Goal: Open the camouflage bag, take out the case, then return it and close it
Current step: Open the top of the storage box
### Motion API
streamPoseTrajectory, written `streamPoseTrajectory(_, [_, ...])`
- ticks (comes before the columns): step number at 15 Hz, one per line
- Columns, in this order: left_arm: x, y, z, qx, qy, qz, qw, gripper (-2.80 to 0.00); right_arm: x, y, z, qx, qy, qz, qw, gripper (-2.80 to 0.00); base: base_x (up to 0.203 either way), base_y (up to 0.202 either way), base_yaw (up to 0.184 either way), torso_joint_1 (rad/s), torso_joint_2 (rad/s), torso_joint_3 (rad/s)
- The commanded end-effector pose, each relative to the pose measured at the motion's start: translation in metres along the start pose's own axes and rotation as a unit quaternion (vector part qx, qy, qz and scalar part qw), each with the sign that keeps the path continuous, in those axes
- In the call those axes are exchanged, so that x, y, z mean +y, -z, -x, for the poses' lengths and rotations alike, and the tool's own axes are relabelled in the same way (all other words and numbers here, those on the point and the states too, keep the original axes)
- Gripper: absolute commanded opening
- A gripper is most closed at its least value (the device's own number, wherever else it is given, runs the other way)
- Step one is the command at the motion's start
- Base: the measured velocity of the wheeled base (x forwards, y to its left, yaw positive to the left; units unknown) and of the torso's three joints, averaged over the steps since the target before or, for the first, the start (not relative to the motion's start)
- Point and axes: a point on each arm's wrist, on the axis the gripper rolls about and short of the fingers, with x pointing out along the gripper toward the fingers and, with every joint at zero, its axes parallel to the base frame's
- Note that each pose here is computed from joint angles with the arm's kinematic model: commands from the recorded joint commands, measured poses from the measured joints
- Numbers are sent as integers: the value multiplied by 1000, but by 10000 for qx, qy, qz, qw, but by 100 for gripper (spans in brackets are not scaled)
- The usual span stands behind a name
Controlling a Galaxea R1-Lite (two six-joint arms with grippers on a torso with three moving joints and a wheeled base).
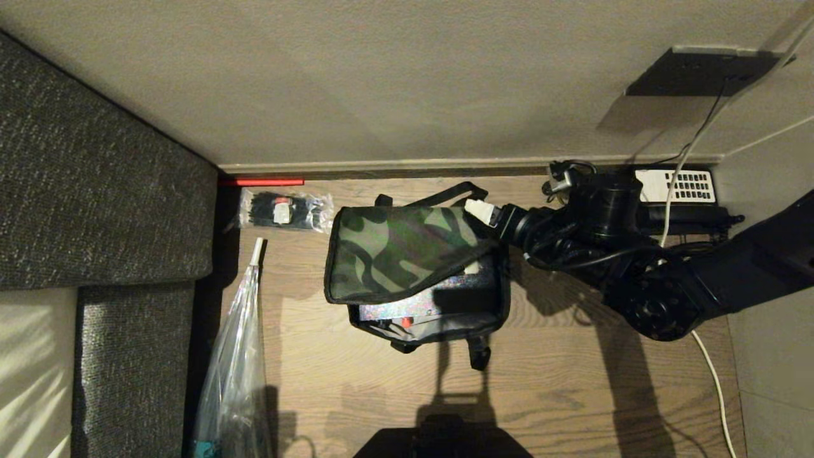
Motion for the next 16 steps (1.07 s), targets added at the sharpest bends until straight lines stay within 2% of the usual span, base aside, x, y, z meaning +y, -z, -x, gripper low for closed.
streamPoseTrajectory(1, [0, 1, 0, 10, -5, 3, 10000, -280, -7, 9, -1, 146, 84, 42, 9998, 0, 0, 0, 0, 0, 0, 0])
streamPoseTrajectory(4, [0, 1, 0, 6, -5, -4, 10000, -280, -23, 8, 1, 375, 403, -60, 9985, 0, 0, 0, 0, 0, 0, 0])
streamPoseTrajectory(8, [0, 1, 0, 3, -5, -5, 10000, -280, -46, -10, 6, 201, 757, -620, 9950, 0, 0, 0, 0, 0, 0, 0])
streamPoseTrajectory(9, [0, 1, 0, 6, -5, 3, 10000, -280, -55, -14, 10, 253, 942, -734, 9925, 0, 0, 0, 0, 0, 0, 0])
streamPoseTrajectory(10, [0, 1, 0, 13, -5, -4, 10000, -280, -60, -15, 13, 361, 1104, -1043, 9877, 0, 0, 0, 0, 0, 0, 0])
streamPoseTrajectory(12, [0, 1, 0, 13, -5, -4, 10000, -280, -66, -6, 15, 750, 1431, -1617, 9735, 0, 0, 0, 0, 0, 0, 0])
streamPoseTrajectory(13, [0, 1, 0, 11, -5, -5, 10000, -280, -67, -3, 14, 960, 1538, -1758, 9676, 0, 0, 0, 0, 0, 0, 0])
streamPoseTrajectory(14, [0, 0, 0, 2, -5, -5, 10000, -280, -64, -9, 11, 990, 1495, -1888, 9655, 0, 0, 0, 0, 0, 0, 0])
streamPoseTrajectory(16, [0, 1, 0, -1, -5, -2, 10000, -280, -63, -11, 9, 1021, 1427, -1778, 9683, 0, 0, 0, 0, 0, 0, 0])
